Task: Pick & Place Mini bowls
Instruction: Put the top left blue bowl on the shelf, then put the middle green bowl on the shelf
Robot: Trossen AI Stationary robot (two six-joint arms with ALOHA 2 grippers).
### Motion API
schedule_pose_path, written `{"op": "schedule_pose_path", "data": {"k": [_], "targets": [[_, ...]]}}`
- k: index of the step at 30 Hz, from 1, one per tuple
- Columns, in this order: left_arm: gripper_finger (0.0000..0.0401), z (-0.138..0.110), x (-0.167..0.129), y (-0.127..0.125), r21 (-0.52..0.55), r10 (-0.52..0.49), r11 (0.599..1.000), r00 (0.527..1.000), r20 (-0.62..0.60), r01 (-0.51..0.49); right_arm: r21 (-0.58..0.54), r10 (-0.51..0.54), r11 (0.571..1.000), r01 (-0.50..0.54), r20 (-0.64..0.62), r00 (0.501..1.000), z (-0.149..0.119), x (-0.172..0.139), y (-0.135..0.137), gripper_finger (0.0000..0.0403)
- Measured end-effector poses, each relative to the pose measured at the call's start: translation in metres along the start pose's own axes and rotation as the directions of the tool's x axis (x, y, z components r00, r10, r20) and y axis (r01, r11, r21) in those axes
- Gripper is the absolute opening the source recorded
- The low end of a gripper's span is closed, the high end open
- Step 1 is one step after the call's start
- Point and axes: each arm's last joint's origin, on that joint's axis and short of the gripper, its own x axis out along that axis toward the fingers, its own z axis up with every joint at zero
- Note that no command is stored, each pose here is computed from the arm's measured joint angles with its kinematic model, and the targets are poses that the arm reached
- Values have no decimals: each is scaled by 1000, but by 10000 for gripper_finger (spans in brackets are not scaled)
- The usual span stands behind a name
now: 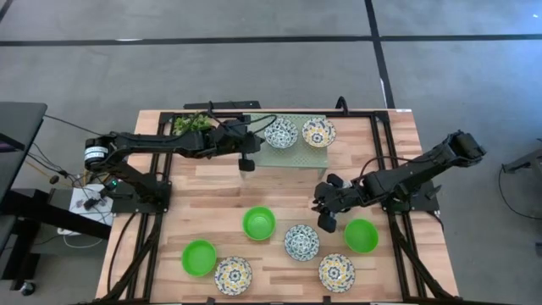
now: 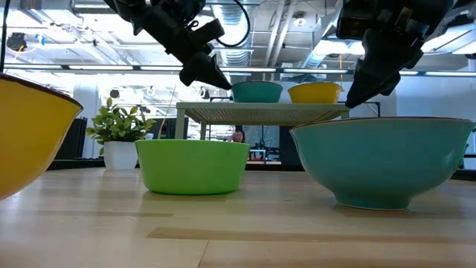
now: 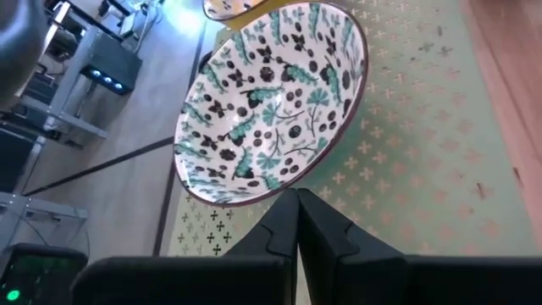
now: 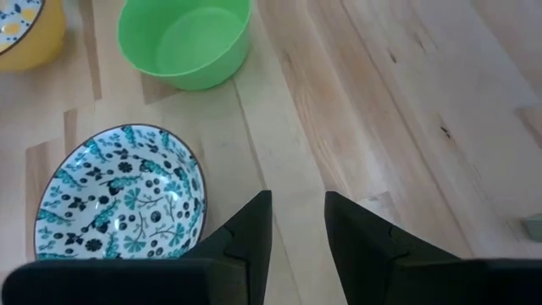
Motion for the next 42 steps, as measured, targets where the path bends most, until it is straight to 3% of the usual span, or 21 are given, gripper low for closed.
{"op": "schedule_pose_path", "data": {"k": [13,19,23,30,35,42], "targets": [[8,-2,15,0,-14,-7,1000,999,34,7,-46,5,999,-5,-2,1000,0,0,1,107],[6,1,9,2,-17,31,999,999,32,-31,-46,6,999,-6,-3,1000,0,0,1,107],[12,12,-10,-3,-4,51,999,998,40,-50,-46,6,999,-7,-3,1000,0,0,1,107],[11,31,-66,-31,-101,-127,985,987,94,136,-43,5,999,-5,7,1000,0,0,1,107],[17,39,-98,-55,-131,-367,911,913,176,392,-31,15,999,-13,49,999,4,0,3,107],[65,44,-112,-98,-85,-503,849,847,174,521,-17,29,999,-28,100,995,9,-1,5,107]]}}
